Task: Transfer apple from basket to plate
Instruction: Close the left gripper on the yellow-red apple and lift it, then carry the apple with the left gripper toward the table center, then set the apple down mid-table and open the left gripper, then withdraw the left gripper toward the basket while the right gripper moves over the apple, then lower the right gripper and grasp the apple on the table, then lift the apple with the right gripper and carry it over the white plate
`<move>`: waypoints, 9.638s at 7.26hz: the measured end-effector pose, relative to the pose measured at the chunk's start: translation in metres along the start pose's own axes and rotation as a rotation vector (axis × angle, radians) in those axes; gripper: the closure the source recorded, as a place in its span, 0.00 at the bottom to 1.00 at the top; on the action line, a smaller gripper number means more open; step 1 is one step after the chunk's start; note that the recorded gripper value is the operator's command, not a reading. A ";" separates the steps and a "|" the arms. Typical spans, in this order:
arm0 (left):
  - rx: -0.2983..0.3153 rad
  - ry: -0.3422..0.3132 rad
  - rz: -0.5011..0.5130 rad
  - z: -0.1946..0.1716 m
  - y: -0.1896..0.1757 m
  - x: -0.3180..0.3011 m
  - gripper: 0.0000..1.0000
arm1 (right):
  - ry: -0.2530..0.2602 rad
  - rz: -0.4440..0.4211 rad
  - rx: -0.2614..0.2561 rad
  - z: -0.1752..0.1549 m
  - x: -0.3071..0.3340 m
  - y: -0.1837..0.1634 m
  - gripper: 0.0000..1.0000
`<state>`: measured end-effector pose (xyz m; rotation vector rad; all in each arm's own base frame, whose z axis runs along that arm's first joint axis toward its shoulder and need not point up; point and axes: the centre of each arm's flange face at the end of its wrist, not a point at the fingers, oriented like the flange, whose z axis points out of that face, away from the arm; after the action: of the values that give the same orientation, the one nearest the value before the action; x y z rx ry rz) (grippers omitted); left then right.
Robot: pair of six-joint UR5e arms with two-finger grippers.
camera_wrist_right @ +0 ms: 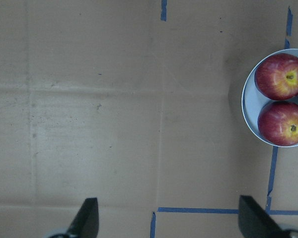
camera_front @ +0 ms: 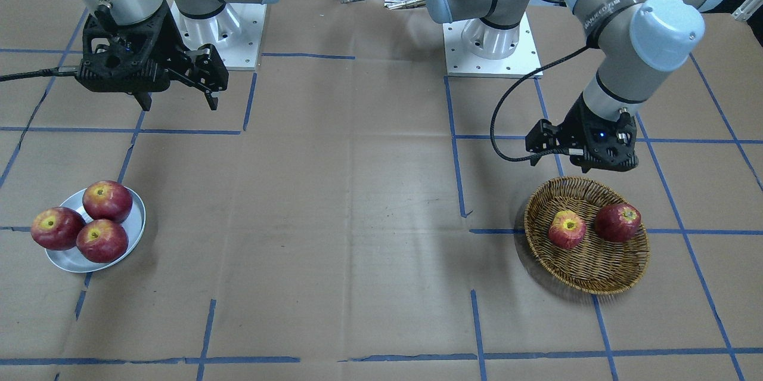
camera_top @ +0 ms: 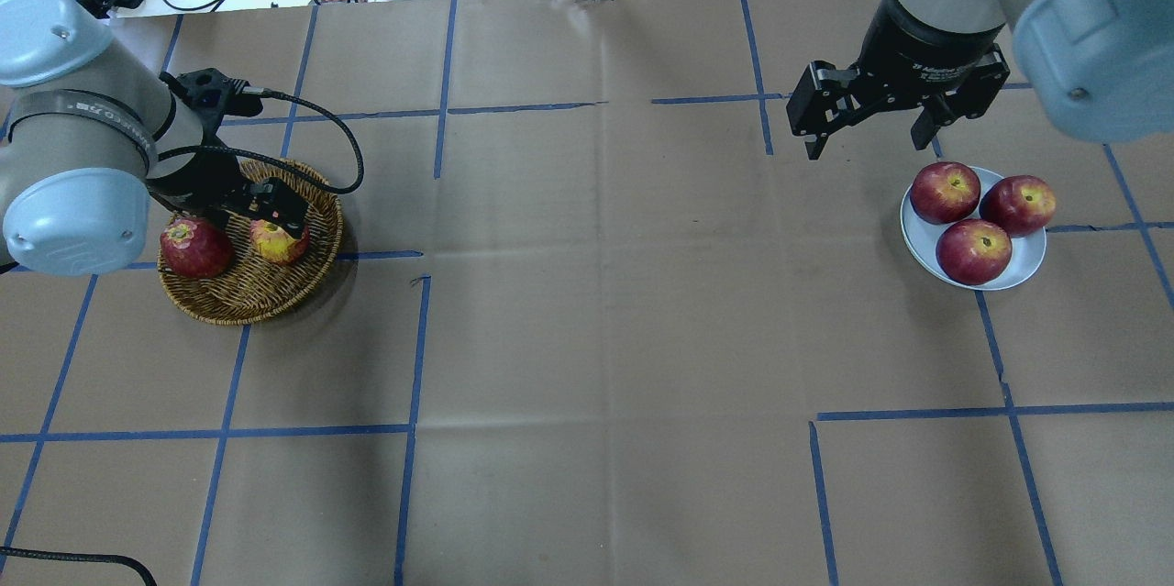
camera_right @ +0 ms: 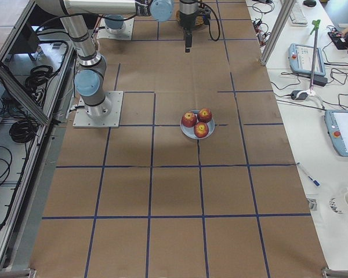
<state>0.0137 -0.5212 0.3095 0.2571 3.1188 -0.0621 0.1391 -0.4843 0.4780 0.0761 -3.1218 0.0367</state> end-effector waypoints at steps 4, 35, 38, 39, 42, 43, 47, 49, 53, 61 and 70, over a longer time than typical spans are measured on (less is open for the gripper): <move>0.018 -0.057 0.085 0.057 -0.037 -0.027 0.01 | 0.000 0.000 0.000 0.000 0.000 0.000 0.00; 0.018 -0.014 -0.288 0.119 -0.085 0.400 0.35 | -0.002 0.000 0.001 0.000 0.000 0.000 0.00; 0.013 -0.017 -0.288 0.121 -0.084 0.399 0.03 | -0.002 0.000 0.002 0.000 0.000 0.000 0.00; 0.012 -0.017 -0.288 0.121 -0.084 0.398 0.01 | -0.001 0.000 0.001 0.000 0.000 0.000 0.00; 0.052 0.005 -0.294 0.083 -0.084 0.394 0.01 | -0.002 0.006 0.005 -0.002 0.001 -0.001 0.00; 0.075 0.014 -0.290 0.055 -0.084 0.385 0.01 | -0.002 0.009 0.006 -0.003 0.001 -0.001 0.00; 0.055 -0.011 -0.137 -0.084 -0.056 0.296 0.01 | -0.005 0.017 0.008 -0.004 -0.001 -0.002 0.00; 0.049 -0.024 -0.076 -0.153 -0.017 0.231 0.01 | -0.005 0.076 -0.008 0.007 -0.007 -0.010 0.00; -0.008 -0.026 0.007 -0.183 0.008 0.123 0.01 | 0.001 0.117 -0.025 0.040 -0.106 -0.062 0.00; 0.002 0.012 -0.003 -0.187 0.010 0.116 0.01 | -0.018 0.099 0.052 0.232 -0.224 -0.085 0.00; 0.000 0.014 -0.001 -0.187 0.011 0.116 0.01 | -0.021 0.099 0.051 0.267 -0.222 -0.076 0.51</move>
<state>-0.1009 -0.4836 0.4941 0.2564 3.1324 -0.0601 0.3597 -0.5558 0.2086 -0.0777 -3.1433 0.1181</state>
